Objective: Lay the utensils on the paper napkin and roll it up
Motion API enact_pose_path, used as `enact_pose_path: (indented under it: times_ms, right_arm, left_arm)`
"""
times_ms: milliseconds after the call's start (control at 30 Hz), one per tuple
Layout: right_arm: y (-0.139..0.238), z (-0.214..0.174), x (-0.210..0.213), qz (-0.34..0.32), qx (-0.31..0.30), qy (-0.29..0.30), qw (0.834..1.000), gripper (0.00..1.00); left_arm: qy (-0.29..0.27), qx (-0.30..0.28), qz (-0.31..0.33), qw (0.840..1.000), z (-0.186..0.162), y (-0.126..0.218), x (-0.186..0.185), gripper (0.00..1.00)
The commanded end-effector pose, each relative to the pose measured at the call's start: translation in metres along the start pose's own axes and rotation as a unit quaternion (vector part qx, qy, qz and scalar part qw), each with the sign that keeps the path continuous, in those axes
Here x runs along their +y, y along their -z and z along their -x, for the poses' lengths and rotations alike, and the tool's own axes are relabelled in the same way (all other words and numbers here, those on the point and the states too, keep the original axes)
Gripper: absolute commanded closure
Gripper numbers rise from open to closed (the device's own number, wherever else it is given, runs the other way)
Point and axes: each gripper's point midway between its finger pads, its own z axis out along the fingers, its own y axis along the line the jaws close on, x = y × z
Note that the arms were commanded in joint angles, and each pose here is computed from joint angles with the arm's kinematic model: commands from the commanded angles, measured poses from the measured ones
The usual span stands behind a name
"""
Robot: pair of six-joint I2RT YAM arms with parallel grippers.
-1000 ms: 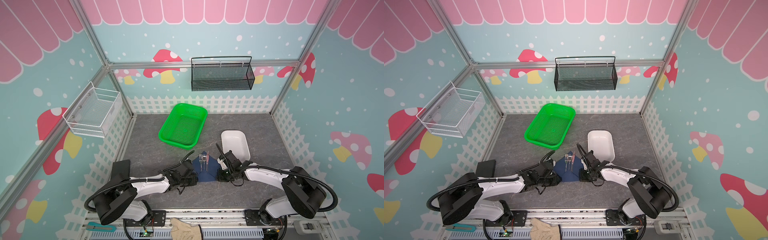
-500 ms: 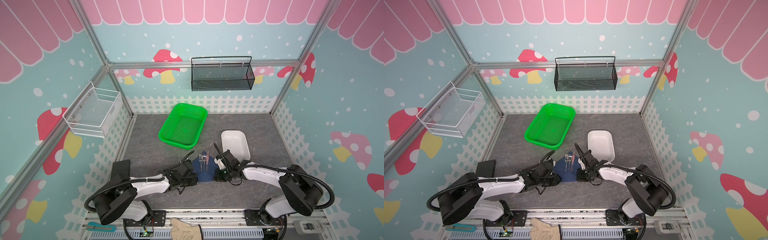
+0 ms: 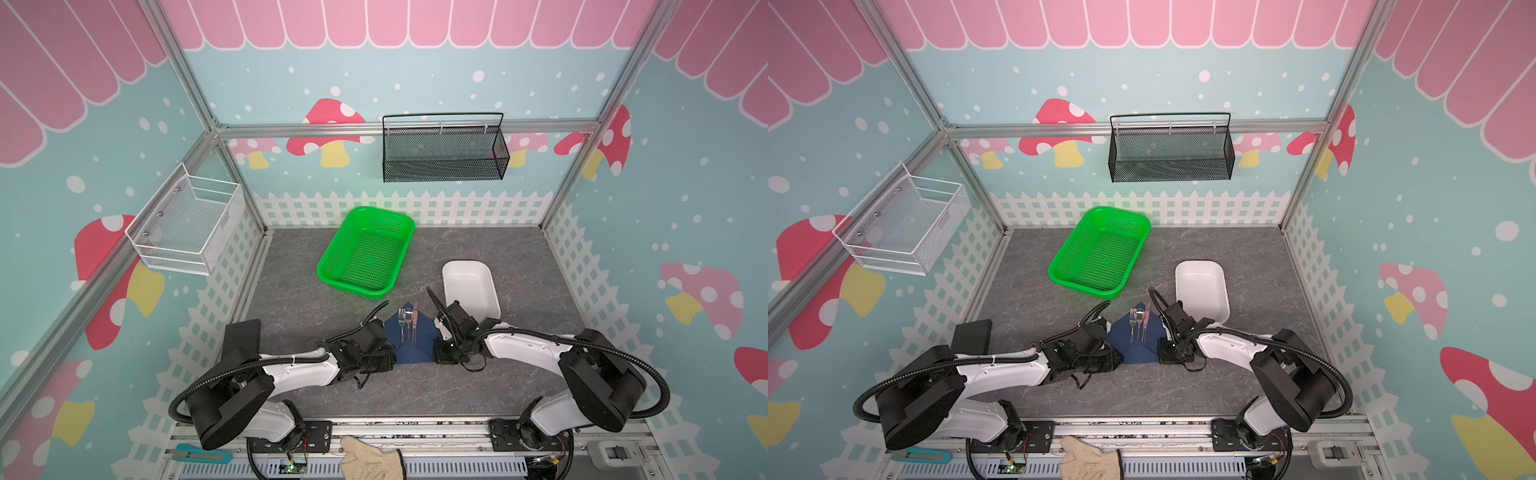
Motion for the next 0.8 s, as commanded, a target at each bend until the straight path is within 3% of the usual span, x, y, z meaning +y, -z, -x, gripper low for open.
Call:
enact_pose_path:
  times_ms: [0,133,333,767]
  right_arm:
    - [0.022,0.016,0.011,0.000,-0.033,0.013,0.999,0.89]
    - [0.042,0.033,0.050,0.105,-0.095,0.025,0.990,0.88]
    - [0.030,0.030,0.072,0.161,-0.059,0.024,0.985,0.86]
    - [-0.017,-0.004,0.029,0.092,0.013,-0.006,0.996,0.88]
  left_arm:
    - [0.003,0.033,0.043,0.999,-0.018,0.000,0.026,0.76]
    - [0.005,0.032,0.041,0.999,-0.018,-0.001,0.025,0.76]
    - [0.005,0.030,0.043,0.999,-0.017,0.001,0.026,0.76]
    - [0.004,0.024,0.040,0.999,-0.015,0.003,0.023,0.75]
